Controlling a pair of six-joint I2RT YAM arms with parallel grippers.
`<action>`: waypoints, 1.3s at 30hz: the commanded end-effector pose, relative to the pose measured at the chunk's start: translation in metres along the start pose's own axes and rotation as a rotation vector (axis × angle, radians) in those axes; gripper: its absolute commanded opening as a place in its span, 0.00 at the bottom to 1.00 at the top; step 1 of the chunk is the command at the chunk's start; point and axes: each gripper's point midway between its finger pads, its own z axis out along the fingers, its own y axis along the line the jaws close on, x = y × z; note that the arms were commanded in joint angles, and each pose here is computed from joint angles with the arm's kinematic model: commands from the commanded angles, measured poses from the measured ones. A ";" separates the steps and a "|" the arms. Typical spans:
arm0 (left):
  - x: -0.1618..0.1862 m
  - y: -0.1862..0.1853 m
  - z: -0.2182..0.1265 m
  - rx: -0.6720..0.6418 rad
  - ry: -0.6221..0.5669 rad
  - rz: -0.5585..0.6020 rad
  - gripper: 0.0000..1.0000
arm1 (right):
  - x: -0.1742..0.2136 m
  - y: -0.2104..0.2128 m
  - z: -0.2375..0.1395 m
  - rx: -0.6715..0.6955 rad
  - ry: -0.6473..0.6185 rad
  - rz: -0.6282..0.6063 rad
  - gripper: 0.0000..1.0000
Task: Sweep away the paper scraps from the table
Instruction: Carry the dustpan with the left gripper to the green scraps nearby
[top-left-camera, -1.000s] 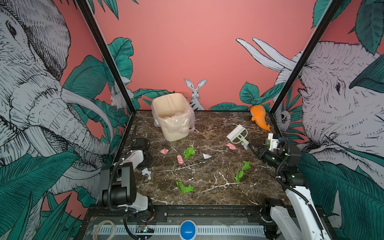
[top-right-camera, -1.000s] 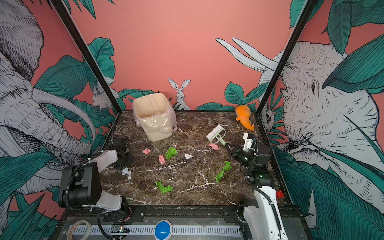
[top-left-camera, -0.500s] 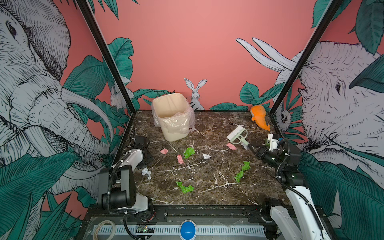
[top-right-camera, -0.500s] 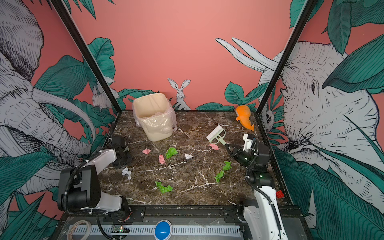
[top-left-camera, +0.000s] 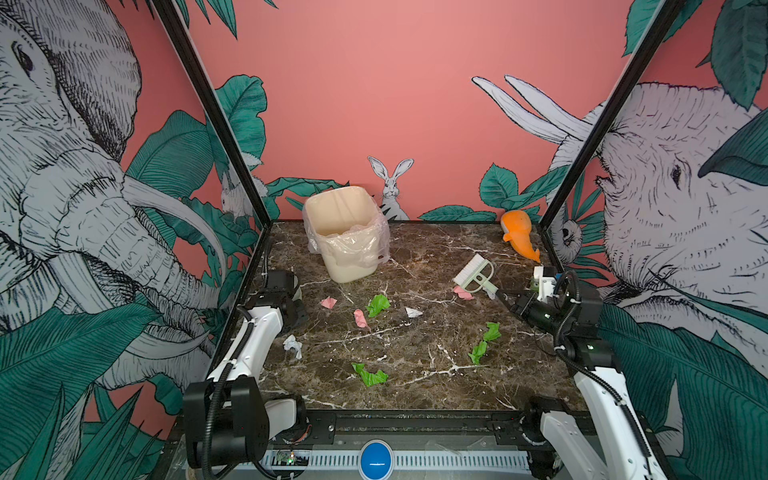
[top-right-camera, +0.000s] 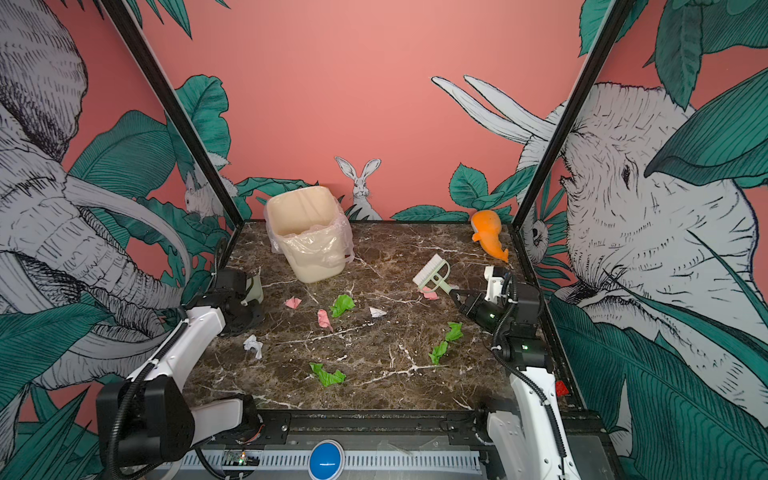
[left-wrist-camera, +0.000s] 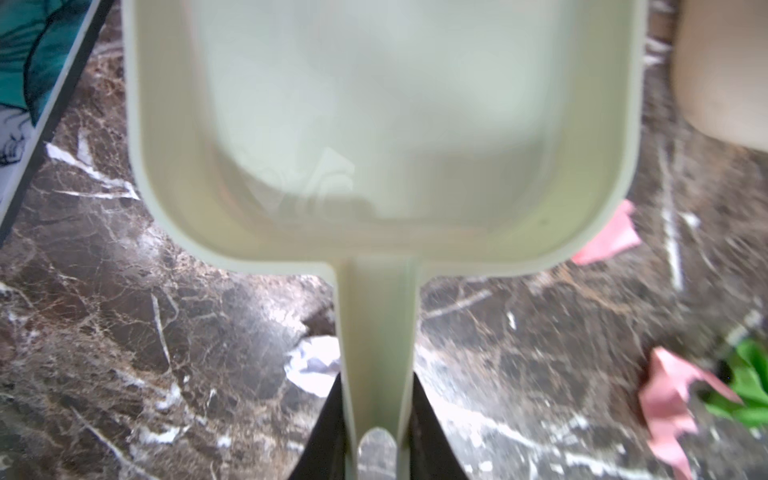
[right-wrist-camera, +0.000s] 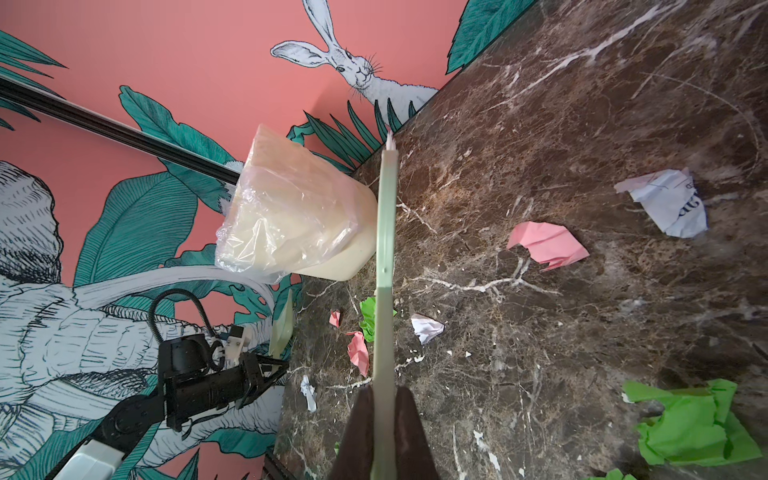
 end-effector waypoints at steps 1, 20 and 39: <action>0.014 -0.006 -0.020 0.025 0.036 0.044 0.14 | -0.005 0.010 -0.002 -0.014 -0.003 -0.049 0.00; 0.116 -0.071 -0.080 0.141 0.136 0.602 0.11 | 0.038 -0.007 -0.007 0.194 0.266 -0.143 0.00; 0.203 -0.167 -0.105 0.362 0.082 1.290 0.11 | 0.059 -0.029 -0.068 0.525 0.502 -0.229 0.00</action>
